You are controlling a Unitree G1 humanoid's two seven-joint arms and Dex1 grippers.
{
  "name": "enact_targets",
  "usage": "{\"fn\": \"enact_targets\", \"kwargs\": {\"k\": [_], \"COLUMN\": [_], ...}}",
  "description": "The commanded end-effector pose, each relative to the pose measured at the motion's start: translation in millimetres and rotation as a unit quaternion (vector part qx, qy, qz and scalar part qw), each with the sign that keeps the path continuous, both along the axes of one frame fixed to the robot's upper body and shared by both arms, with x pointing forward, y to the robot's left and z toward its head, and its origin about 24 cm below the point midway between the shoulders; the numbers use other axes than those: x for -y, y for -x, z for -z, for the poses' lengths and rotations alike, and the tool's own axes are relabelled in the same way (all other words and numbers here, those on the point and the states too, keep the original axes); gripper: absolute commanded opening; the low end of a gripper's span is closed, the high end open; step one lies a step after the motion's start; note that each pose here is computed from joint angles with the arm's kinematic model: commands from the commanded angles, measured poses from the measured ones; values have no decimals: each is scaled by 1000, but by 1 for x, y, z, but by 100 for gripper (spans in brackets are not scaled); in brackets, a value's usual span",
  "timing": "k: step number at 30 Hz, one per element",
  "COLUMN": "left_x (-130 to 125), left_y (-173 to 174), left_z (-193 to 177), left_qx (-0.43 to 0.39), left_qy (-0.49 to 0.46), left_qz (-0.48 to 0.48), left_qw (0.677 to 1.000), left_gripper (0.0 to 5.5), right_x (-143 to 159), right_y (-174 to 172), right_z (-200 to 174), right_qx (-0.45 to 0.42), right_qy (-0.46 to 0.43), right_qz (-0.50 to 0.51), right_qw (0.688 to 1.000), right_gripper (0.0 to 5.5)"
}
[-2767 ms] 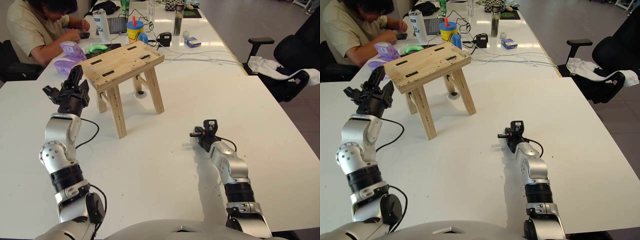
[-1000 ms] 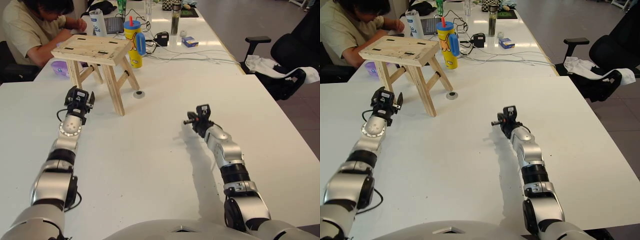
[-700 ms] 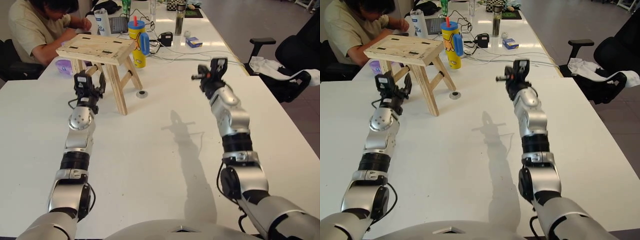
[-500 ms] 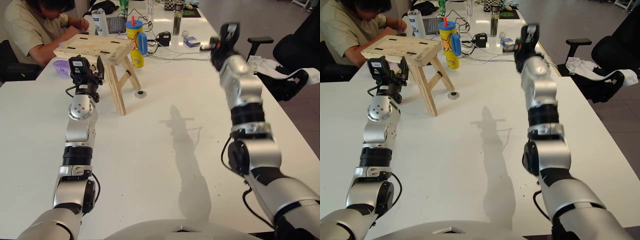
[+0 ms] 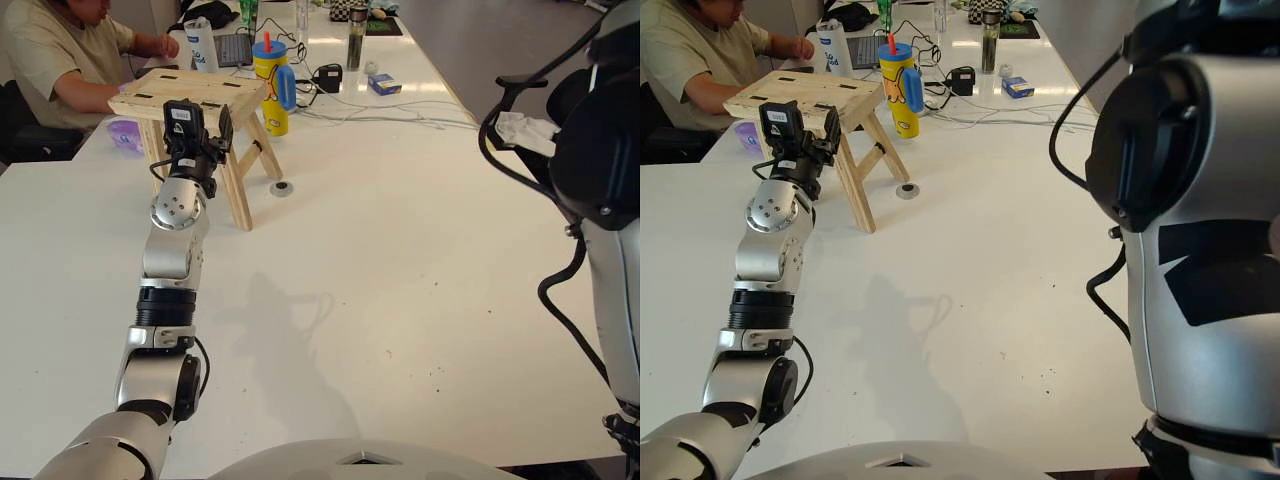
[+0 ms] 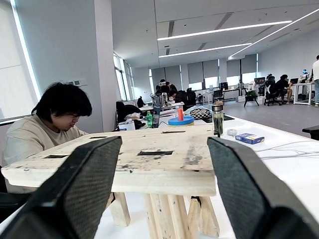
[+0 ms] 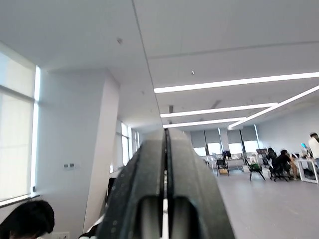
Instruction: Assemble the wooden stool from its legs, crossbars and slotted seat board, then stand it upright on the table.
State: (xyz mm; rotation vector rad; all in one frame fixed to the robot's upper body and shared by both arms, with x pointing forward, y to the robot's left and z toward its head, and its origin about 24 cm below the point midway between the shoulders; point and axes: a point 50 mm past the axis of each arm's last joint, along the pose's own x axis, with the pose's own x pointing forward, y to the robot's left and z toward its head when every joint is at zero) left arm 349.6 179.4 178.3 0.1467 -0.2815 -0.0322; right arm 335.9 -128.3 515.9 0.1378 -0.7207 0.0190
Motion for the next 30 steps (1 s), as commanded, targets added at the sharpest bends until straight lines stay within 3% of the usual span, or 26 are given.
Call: {"fn": "enact_targets", "kwargs": {"k": [1,8,10,13,17,21,25,30], "left_x": [1,-1,0,3,4,2,3,6], "left_y": [3,6,7,6,6,5,3,2], "left_z": [8,15,20,28,35,37,37,38], "left_qx": [-22,-35,-40,-46,-54,-54,-50,-47], "left_qy": [2,2,1,-4,10,13,12,13], "left_qz": [7,7,5,7,3,-1,1,3], "left_qw": [1000,999,999,999,998,998,999,999], "left_gripper": [319,319,319,319,319,319,319,319], "right_x": [-9,-12,-9,5,15,14,15,10], "right_y": [-22,-32,-44,-72,-91,-81,-73,-74], "right_z": [26,42,61,127,253,314,324,283], "right_qx": [-66,-102,-127,-215,-326,-362,-365,-307], "right_qy": [9,27,35,35,34,38,44,73], "right_qz": [-9,-7,4,14,6,-6,-5,-9], "right_qw": [998,994,991,976,945,931,930,949], "right_gripper": [0,0,0,0,0,0,0,0]}}
